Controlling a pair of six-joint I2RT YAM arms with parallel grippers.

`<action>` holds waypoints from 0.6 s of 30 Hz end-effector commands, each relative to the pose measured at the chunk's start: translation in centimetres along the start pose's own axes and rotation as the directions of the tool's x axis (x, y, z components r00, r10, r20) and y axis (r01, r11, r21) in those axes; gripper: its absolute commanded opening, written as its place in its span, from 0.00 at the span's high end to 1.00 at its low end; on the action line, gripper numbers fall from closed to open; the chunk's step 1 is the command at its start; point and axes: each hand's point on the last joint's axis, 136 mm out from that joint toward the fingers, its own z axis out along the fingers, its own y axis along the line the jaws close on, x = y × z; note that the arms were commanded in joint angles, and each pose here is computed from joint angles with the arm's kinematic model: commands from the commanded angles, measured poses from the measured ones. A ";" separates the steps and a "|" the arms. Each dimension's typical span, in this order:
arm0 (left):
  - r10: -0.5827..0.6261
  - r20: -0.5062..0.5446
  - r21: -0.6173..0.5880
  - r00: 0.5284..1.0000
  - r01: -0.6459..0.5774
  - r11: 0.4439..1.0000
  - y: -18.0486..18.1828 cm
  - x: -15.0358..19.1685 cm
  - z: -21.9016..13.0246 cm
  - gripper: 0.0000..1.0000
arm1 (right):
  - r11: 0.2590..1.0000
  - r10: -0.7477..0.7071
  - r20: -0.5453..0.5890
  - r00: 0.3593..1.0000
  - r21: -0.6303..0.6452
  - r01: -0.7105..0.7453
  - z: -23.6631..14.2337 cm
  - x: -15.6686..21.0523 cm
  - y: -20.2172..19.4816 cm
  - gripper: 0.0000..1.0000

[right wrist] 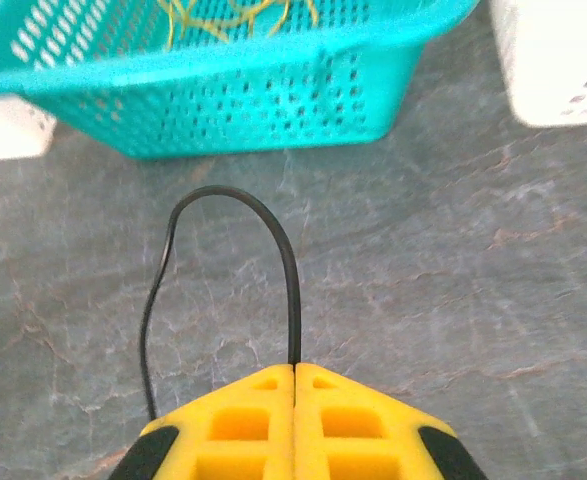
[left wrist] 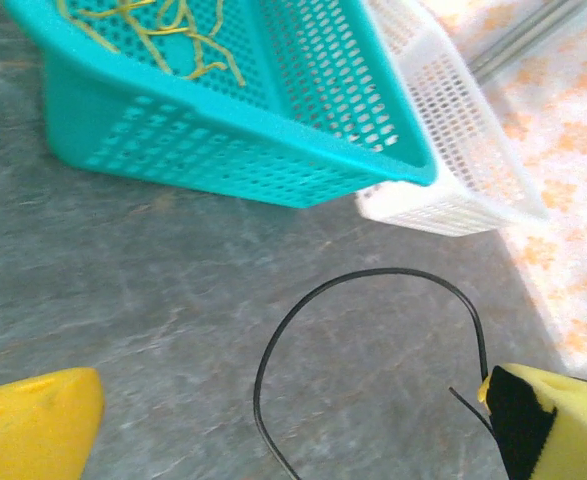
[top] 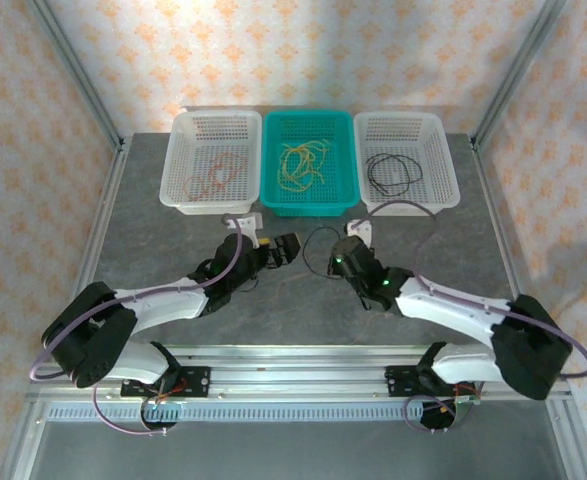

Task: Untangle the cables

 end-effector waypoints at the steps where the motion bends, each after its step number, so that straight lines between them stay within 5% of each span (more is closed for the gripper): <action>1: 0.022 0.061 0.077 0.998 -0.026 0.997 -3.3 -1.7 0.3 0.01 | 0.998 0.048 0.043 0.998 0.048 -0.050 -1.4 -1.2 -2.0 1.00; 18: 0.084 0.088 0.184 0.993 -0.099 0.978 -11.2 -4.0 2.4 0.01 | 0.978 0.196 0.210 0.958 0.032 -0.207 -7.0 -10.7 -3.6 1.00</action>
